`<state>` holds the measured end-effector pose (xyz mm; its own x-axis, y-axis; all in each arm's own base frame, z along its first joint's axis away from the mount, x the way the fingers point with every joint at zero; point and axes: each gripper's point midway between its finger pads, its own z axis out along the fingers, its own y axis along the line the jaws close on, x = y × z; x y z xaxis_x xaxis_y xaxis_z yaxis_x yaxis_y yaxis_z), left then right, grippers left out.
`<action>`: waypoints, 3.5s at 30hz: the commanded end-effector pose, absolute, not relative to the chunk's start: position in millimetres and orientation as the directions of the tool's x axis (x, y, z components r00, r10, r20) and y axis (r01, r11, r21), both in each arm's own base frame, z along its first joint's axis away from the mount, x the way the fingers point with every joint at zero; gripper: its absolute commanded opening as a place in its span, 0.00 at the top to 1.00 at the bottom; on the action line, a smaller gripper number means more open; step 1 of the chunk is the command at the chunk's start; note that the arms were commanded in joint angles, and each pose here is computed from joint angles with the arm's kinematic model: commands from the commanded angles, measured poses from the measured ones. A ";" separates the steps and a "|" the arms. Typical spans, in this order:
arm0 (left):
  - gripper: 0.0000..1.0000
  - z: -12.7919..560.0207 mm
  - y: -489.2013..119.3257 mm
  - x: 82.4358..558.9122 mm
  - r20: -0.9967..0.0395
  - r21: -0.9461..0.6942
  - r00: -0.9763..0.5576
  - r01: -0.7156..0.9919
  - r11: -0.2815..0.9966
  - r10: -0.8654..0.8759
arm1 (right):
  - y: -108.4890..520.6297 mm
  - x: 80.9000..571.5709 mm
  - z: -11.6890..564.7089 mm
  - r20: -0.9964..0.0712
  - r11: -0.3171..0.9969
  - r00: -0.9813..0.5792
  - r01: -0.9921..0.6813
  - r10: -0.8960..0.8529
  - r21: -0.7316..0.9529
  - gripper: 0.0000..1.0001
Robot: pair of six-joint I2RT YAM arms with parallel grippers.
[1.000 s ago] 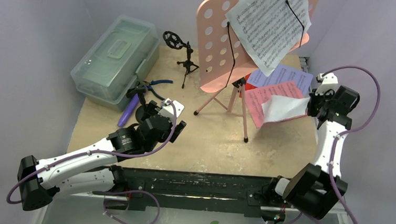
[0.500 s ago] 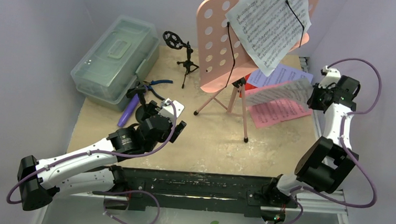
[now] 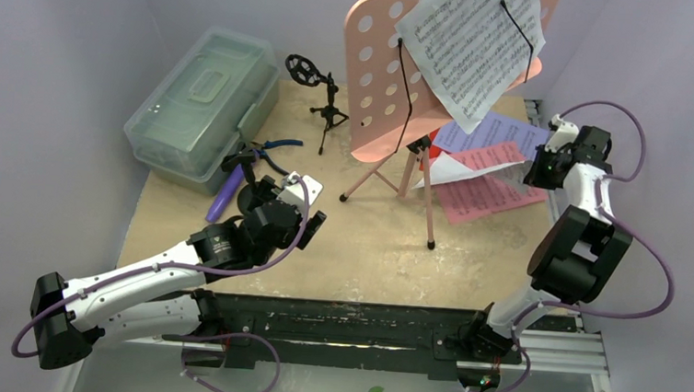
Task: Pack up the instrument practice props
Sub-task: Place the sheet music at the center of the board.
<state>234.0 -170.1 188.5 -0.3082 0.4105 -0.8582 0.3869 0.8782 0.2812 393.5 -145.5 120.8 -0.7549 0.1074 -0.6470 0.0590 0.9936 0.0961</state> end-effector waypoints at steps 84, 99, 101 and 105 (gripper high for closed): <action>0.03 190.6 -171.4 236.1 -0.873 0.247 -0.306 0.396 0.885 0.380 | -131.8 230.7 354.2 -0.701 0.762 -0.457 0.074 -0.548 -0.643 1.00; 0.03 188.9 -172.1 236.3 -0.870 0.247 -0.311 0.398 0.883 0.383 | -142.3 310.1 266.5 -0.799 0.934 -0.528 0.027 -0.289 -0.356 1.00; 0.03 188.3 -172.1 236.5 -0.869 0.248 -0.312 0.398 0.883 0.384 | -143.6 327.5 248.6 -0.809 0.955 -0.541 0.030 -0.232 -0.294 1.00; 0.03 187.1 -172.3 237.0 -0.867 0.249 -0.314 0.399 0.882 0.387 | -141.3 360.3 214.1 -0.801 0.981 -0.580 0.019 -0.146 -0.193 1.00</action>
<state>234.3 -171.6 186.9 -0.3171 0.4013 -0.8593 0.4070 0.8760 0.2589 324.6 -150.3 218.3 -0.6367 -0.2436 -0.7317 -0.0132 0.9521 -0.3055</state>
